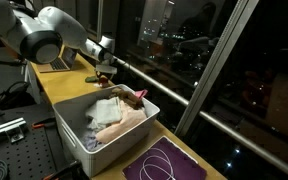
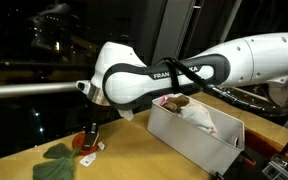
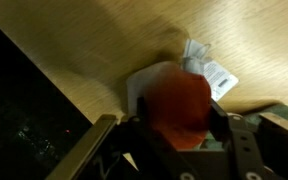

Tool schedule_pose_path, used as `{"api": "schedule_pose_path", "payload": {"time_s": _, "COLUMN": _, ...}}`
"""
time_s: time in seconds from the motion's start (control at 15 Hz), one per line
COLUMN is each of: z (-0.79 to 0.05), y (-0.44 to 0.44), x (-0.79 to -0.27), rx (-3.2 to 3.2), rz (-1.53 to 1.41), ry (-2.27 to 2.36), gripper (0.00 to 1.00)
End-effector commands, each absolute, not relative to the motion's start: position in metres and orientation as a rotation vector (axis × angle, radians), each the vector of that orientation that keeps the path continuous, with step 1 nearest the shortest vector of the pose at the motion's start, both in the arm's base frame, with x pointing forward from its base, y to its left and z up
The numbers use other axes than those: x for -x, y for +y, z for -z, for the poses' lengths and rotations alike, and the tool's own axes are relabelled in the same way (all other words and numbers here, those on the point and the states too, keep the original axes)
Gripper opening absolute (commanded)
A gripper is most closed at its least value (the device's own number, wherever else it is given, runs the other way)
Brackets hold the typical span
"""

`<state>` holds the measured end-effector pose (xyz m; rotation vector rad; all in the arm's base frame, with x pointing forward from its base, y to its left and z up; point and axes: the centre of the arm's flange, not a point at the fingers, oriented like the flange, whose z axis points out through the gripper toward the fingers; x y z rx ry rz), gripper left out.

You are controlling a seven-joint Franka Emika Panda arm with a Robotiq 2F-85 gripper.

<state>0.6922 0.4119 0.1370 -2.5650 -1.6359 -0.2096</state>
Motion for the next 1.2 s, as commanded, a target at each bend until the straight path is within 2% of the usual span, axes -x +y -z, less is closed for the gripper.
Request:
{"api": "schedule_pose_path", "payload": {"time_s": 0.0, "z": -0.143, "y": 0.42, "x": -0.695, "rx": 2.56, "rz": 0.205, "ry": -1.625, "gripper": 0.28}}
{"api": "schedule_pose_path", "payload": {"time_s": 0.27, "z": -0.174, "y": 0.405, "x": -0.673, "rx": 2.612, "rz": 0.219, "ry": -1.637, "gripper": 0.0}}
{"api": "schedule_pose_path", "payload": {"time_s": 1.13, "z": -0.294, "y": 0.311, "x": -0.629, "rx": 3.025, "rz": 0.244, "ry": -1.453, "gripper": 0.03}}
